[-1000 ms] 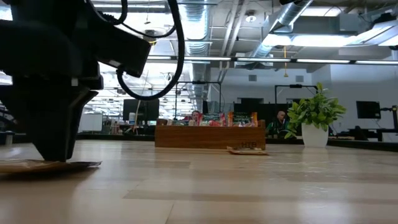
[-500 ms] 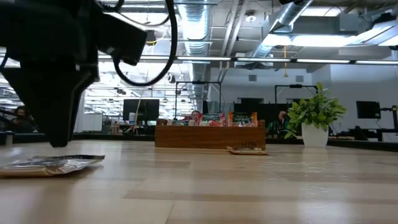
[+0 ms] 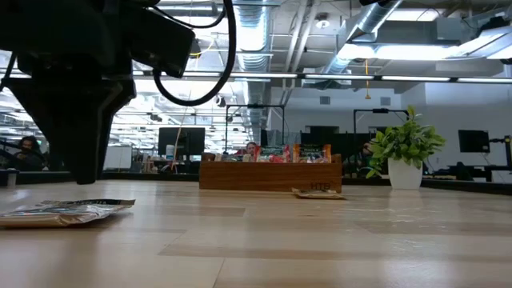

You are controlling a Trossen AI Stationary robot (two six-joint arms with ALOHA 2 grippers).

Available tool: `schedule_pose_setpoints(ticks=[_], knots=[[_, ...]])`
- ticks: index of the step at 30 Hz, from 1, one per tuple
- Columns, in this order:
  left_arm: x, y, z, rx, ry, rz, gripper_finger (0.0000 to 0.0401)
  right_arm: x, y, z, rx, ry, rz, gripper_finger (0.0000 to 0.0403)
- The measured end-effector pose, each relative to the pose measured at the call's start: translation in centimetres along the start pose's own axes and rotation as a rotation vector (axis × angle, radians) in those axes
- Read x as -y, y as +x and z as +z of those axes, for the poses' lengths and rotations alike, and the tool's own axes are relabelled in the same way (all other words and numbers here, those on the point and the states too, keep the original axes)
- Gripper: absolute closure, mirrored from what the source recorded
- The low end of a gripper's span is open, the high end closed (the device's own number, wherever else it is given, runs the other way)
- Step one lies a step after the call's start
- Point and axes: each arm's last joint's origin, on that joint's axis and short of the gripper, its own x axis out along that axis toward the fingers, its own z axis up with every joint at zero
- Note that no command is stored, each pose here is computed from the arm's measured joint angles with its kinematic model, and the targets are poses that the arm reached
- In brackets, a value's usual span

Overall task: Pick & Place Tea
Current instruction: Put the bottom brown tea bag into the left compartment of the wooden organizer

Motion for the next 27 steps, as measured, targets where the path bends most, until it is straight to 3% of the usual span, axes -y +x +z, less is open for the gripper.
schedule_pose_setpoints(ticks=[10, 27], knots=[[-1.0, 0.3, 1.3, -0.006, 0.021, 0.001, 0.0296, 0.0, 0.0, 0.0, 0.000, 0.000, 0.001, 0.0353], [-0.4, 0.3, 1.6, -0.003, 0.046, -0.087, 0.0296, 0.0, 0.0, 0.0, 0.000, -0.010, 0.000, 0.0353]])
